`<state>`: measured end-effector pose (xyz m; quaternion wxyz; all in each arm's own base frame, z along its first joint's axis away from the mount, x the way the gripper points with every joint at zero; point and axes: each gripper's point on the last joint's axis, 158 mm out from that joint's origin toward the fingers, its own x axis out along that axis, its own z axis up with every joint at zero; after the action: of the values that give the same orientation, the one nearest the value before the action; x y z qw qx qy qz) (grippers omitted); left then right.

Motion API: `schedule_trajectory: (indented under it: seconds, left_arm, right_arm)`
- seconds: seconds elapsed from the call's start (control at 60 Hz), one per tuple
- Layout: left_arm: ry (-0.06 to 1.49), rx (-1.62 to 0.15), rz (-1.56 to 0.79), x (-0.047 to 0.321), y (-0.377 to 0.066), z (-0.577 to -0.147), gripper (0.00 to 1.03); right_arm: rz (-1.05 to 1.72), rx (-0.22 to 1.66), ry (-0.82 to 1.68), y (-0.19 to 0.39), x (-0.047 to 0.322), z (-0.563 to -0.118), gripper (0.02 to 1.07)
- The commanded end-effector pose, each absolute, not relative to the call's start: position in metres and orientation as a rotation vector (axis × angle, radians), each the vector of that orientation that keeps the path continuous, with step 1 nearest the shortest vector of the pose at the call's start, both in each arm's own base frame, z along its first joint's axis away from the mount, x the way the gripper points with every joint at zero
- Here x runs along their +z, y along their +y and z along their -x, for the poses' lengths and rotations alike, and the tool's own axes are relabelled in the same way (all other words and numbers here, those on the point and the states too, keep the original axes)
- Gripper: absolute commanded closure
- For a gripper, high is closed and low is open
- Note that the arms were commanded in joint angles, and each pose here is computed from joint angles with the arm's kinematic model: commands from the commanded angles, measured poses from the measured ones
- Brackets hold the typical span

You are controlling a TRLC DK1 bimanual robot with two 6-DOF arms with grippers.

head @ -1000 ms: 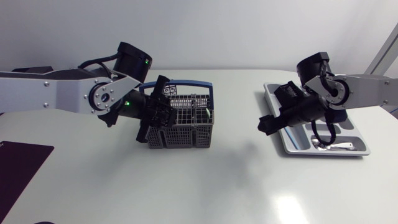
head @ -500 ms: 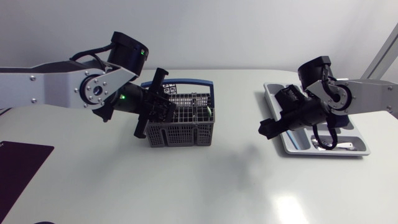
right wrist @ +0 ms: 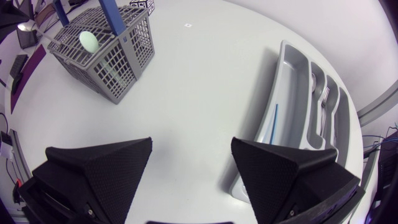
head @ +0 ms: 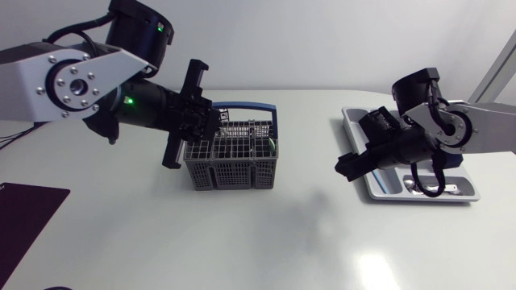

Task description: Transfer all utensils from the basket to the drawer tray.

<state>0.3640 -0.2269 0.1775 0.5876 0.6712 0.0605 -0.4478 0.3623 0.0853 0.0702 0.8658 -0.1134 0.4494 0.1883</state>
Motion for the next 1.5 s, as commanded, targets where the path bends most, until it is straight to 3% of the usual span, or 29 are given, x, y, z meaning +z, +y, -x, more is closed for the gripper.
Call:
schedule_trajectory:
  seconds: [0.0,0.267,0.467,0.65,0.817,1.167,1.35,1.483]
  left_arm:
    - [0.082,-1.003,-1.512,0.213,-0.233,-0.360,1.00]
    - [0.146,-0.937,-1.234,0.268,-0.237,-0.344,1.00]
    - [0.274,-0.910,-0.980,0.285,-0.242,-0.329,1.00]
    - [0.421,-0.903,-0.744,0.271,-0.260,-0.317,1.00]
    - [0.647,-0.870,-0.497,0.244,-0.279,-0.312,1.00]
    - [0.973,-0.910,-0.189,0.218,-0.317,-0.289,1.00]
    - [1.063,-0.923,-0.120,0.206,-0.326,-0.289,1.00]
    - [1.097,-0.927,-0.106,0.202,-0.330,-0.288,1.00]
  right_arm:
    - [0.259,0.404,0.953,0.085,0.069,-0.350,0.15]
    - [0.268,0.420,0.892,0.090,0.097,-0.336,0.15]
    - [0.275,0.460,0.809,0.106,0.128,-0.325,0.15]
    - [0.282,0.532,0.739,0.137,0.155,-0.309,0.15]
    - [0.316,0.587,0.674,0.169,0.178,-0.296,0.15]
    - [0.392,0.667,0.622,0.212,0.184,-0.280,0.16]
    - [0.430,0.686,0.590,0.223,0.187,-0.277,0.30]
    - [0.463,0.679,0.583,0.227,0.182,-0.280,0.34]
